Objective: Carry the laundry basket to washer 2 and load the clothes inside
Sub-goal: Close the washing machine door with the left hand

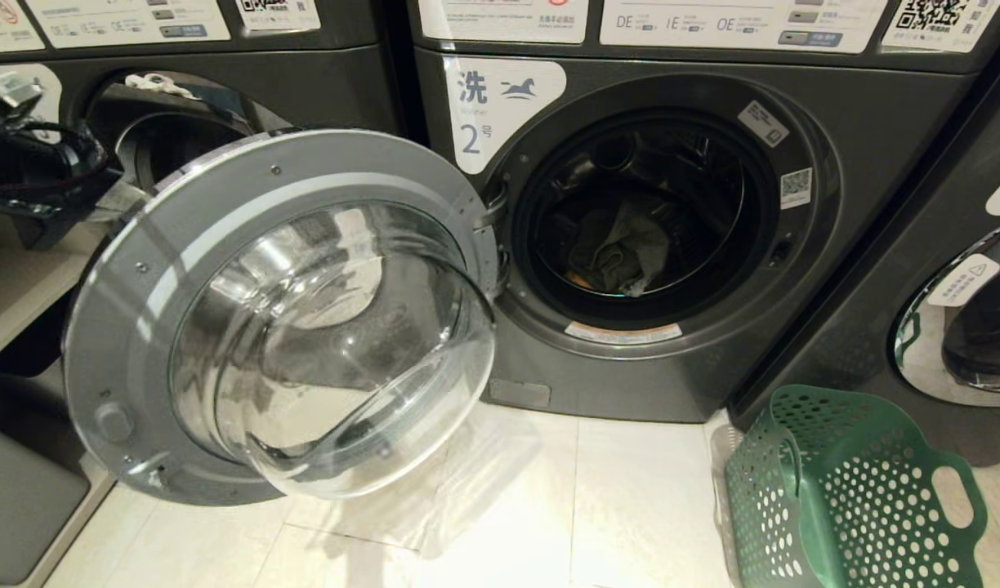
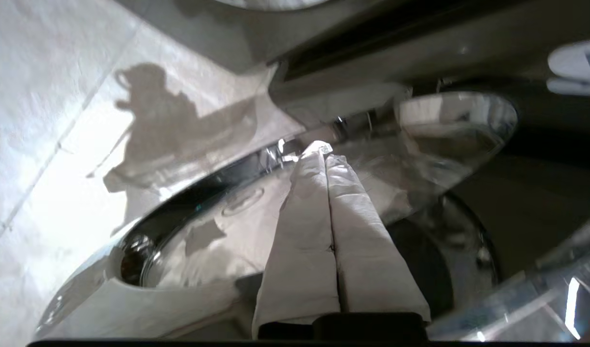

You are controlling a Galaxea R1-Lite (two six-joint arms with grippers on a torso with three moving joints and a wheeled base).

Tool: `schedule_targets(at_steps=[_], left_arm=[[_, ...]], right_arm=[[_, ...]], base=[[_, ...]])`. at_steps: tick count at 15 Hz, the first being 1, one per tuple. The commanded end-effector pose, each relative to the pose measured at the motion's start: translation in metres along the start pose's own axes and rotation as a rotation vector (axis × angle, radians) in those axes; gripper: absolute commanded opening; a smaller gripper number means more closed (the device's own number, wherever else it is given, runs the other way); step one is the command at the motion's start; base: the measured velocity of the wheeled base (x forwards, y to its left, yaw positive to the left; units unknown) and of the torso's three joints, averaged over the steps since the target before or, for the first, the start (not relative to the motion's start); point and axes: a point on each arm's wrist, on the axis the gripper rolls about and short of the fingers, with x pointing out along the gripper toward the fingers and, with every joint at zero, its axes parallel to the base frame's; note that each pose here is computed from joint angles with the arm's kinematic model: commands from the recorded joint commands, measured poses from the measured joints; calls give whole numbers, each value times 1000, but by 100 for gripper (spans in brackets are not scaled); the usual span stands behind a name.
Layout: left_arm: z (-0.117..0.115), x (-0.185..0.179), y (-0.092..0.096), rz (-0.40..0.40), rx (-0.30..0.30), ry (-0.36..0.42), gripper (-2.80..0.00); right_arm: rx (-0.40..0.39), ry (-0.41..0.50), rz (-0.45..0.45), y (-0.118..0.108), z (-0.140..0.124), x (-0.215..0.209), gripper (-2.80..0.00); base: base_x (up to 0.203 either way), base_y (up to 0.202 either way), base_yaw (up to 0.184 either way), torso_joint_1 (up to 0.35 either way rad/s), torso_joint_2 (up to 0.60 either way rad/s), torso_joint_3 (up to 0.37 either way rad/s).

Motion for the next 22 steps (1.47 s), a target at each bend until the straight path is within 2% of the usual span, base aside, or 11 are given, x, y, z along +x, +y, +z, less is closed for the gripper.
schedule_targets(at_steps=[1,6,11,14,16,19,20,22], left_arm=[[-24,-35,-32,-71,8,73,-280],[-68,-76,-91,-280,14,219,-280],[-104,-93,-125,-412,44,398,-280],[-126,-88,-142,-443,62,507,-280],[-128,-90,-143,-420,69,478,-280],[-122,-106,-136,-341,70,329,-280],[-120,-119,-132,-333,70,280,-280],[-121,-155,-119,-375,79,220,-280]], right_arm=[[1,0,-1,0,0,0,-280],[1,0,-1,0,0,0,-280],[3,1,1,0,0,0,-280],[3,1,-1,0,0,0,-280],[3,1,1,0,0,0,-280],[-27,2,5,0,1,0,-280],[-43,0,16,1,9,-2,-280],[-37,66,52,3,38,2,-280]], base=[[0,0,0,0,0,0],[0,0,0,0,0,0],[0,0,0,0,0,0],[0,0,0,0,0,0],[0,0,0,0,0,0],[0,0,0,0,0,0],[0,0,0,0,0,0],[0,0,0,0,0,0]])
